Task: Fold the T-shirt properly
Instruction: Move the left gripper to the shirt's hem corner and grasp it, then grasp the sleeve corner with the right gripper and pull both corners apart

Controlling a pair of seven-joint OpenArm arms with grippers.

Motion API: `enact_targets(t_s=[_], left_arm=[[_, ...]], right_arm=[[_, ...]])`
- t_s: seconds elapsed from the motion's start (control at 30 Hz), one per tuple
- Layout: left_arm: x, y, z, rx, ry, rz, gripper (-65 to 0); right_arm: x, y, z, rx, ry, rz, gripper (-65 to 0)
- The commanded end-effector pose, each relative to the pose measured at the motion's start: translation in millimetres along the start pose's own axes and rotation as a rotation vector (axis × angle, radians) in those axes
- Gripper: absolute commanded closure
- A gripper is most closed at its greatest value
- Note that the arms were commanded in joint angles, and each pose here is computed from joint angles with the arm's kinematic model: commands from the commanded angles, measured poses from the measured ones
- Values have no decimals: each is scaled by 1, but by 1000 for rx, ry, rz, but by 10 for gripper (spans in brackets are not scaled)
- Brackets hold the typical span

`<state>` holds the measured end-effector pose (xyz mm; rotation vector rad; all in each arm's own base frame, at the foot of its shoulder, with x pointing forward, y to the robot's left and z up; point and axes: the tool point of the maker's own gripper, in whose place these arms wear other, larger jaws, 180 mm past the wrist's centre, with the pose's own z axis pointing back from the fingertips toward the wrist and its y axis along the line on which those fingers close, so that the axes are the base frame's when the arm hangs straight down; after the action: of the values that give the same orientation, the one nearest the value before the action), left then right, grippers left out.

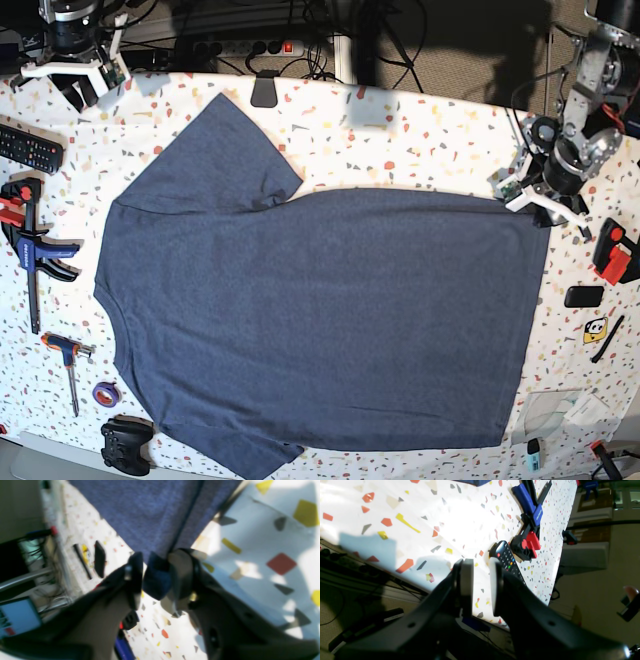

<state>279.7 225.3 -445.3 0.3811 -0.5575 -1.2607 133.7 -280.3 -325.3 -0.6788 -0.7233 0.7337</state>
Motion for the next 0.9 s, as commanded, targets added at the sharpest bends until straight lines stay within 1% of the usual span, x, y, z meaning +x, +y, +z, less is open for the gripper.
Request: enact_targets(t_s=[0.0, 0.03, 0.07, 0.17, 0.23, 0.27, 0.37, 0.4, 0.43, 0.5, 0.67, 0.8, 0.87], left_arm=[[-5, -16, 1, -76, 13, -6, -126], [-4, -20, 2, -100, 4, 6, -55], [-3, -22, 2, -111, 2, 21, 0], [0, -24, 2, -120, -12, 54, 0], [4, -25, 2, -126, -30, 80, 0], [6, -24, 2, -126, -41, 97, 0], [12, -23, 2, -121, -74, 157, 0], [14, -24, 2, -125, -83, 170, 0], [16, -24, 3, -129, -91, 181, 0], [18, -24, 3, -133, -101, 193, 0], [18, -22, 3, -117, -101, 203, 0], [16, -13, 2, -69, -95, 222, 0], [16, -12, 2, -64, -94, 224, 0]], right_arm=[[8, -10, 1, -35, -33, 2, -121], [8, -10, 1, -37, -34, 5, -121], [9, -11, 1, -39, -37, 9, -121], [11, -12, 1, -46, -48, 24, -121], [16, -7, -2, -16, -79, 50, -122], [16, -3, -7, 4, -78, 66, -142], [15, 2, -23, 46, -80, 115, -274], [17, 3, -28, 52, -93, 126, -305], [21, 3, -32, 57, -112, 135, -319], [26, 1, -40, 63, -140, 154, -319], [39, -2, -59, 101, -192, 132, -318], [48, 11, -69, 140, -224, 151, -318], [48, 24, -74, 171, -224, 192, -312]])
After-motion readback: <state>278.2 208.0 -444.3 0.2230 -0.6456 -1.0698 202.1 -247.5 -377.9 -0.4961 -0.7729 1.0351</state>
